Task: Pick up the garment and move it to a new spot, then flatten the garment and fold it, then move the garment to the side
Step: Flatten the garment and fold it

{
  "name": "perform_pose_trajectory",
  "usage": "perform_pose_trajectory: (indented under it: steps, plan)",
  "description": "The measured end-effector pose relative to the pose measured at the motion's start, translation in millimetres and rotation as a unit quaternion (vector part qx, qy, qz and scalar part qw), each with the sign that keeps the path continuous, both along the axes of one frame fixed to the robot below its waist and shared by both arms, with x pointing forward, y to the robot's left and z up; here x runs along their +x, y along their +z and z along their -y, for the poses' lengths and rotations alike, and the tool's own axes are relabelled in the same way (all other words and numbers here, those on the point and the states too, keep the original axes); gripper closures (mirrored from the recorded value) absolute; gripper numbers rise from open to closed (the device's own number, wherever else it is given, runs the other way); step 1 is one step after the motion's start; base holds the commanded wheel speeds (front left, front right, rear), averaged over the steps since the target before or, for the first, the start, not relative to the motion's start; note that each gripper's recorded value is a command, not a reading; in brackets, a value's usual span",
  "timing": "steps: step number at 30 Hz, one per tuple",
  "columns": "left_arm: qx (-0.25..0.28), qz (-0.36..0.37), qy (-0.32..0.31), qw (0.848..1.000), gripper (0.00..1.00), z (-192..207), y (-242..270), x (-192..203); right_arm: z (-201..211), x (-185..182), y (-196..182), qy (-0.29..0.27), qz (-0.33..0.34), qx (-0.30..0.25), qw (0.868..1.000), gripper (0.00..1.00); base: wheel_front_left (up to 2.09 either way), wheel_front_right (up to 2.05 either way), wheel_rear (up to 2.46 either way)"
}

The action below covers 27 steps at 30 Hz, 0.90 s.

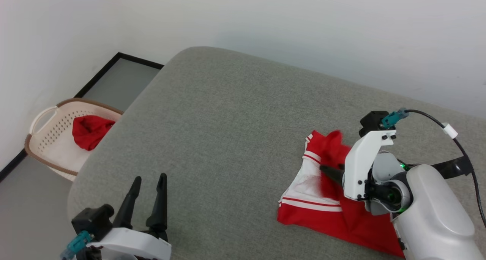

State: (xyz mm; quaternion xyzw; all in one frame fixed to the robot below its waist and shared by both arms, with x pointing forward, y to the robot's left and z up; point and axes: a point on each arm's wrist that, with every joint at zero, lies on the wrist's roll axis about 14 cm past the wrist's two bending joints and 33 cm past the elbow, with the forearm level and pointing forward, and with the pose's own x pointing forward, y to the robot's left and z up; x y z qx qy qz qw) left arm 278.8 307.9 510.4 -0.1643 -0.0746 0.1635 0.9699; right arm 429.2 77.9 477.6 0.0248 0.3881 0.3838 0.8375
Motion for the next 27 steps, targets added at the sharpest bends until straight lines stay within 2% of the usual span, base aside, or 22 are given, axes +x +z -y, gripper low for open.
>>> perform_pose_trajectory:
  steps: [8,16,20,27]
  plan:
    - [0.004,0.003,-0.008,1.000,0.00,1,3,5,-4,-2,11,0.004,0.011,0.015,1.000,0.00,0.00,0.00,0.00]
    - [0.011,0.003,-0.024,1.000,0.00,6,3,8,6,-2,53,0.013,0.090,0.056,0.994,0.00,0.00,0.00,0.00]
    - [0.019,0.005,-0.037,0.999,0.00,11,5,12,29,0,79,0.006,0.171,0.079,0.982,0.00,0.00,0.00,0.00]
    - [0.031,0.013,-0.066,0.997,0.00,25,11,27,91,4,108,-0.037,0.330,0.088,0.939,0.00,0.00,0.00,0.00]
